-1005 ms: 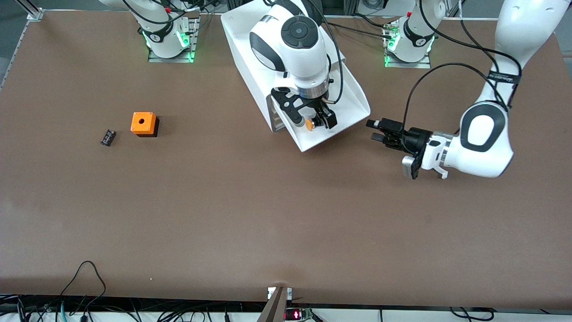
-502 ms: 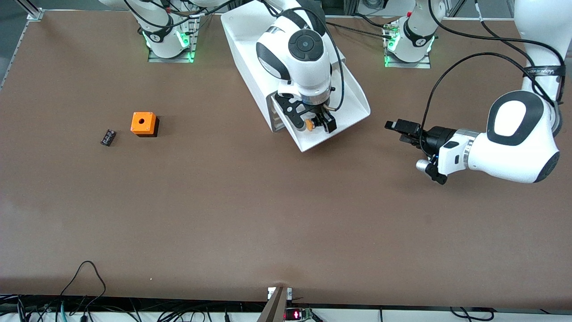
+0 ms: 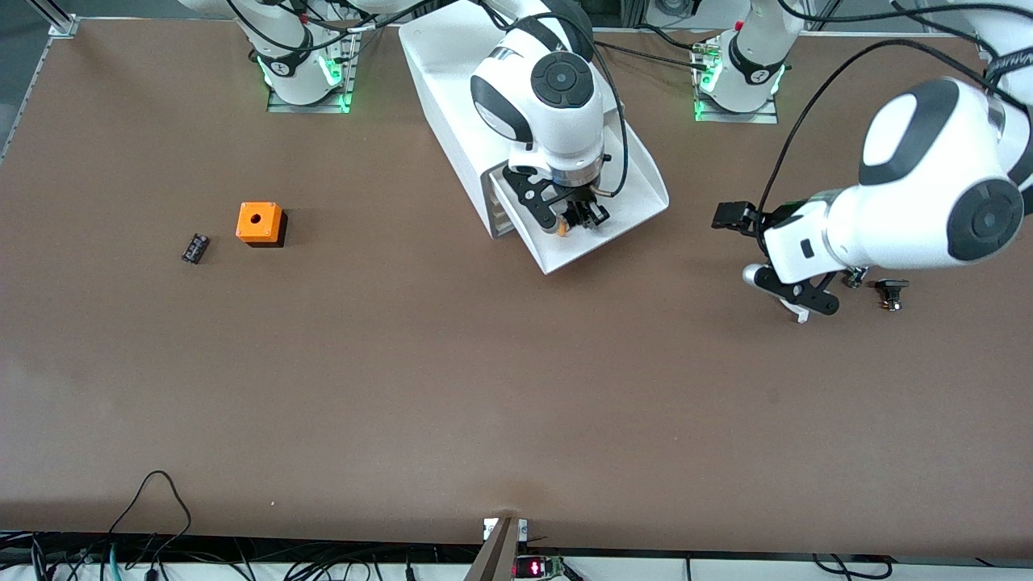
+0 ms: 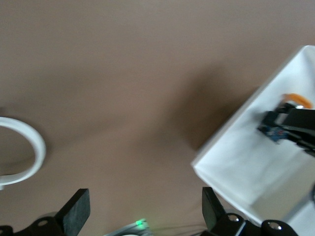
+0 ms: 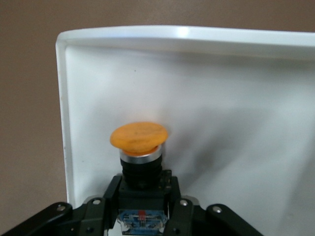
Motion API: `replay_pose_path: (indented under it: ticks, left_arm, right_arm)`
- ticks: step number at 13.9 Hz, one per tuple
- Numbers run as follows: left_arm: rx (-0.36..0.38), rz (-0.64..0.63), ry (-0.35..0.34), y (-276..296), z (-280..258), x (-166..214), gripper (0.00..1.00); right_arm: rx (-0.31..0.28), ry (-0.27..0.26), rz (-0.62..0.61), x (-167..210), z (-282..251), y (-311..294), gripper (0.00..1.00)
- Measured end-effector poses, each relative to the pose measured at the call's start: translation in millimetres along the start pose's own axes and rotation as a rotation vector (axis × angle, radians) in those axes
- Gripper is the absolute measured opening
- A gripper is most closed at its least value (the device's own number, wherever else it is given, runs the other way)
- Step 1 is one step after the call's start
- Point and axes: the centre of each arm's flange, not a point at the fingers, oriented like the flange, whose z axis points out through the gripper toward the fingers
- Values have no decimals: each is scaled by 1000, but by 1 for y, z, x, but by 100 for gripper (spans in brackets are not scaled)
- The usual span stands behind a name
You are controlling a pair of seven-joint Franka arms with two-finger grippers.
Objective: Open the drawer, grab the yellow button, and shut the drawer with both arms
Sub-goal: 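Lift the orange button out with the right gripper while the left gripper releases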
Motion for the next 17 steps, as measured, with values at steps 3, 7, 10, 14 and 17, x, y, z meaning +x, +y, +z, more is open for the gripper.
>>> replay_pose_path:
  ticks: [3, 7, 10, 14, 17]
  left_arm:
    - [155, -20, 24, -12, -23, -10, 100]
    - [186, -34, 85, -22, -39, -6, 100]
    - [180, -131, 100, -26, -40, -5, 100]
    - [136, -337, 169, -15, -18, 14, 100]
    - [88, -469, 241, 18, 25, 38, 100]
  right_arm:
    - [4, -2, -3, -2, -18, -1, 41]
    - [83, -15, 5, 22, -81, -10, 41]
    - [71, 2, -115, 71, -111, -14, 41]
    - [26, -12, -292, 176, -145, -15, 41]
    - [-29, -21, -448, 257, -152, -8, 41]
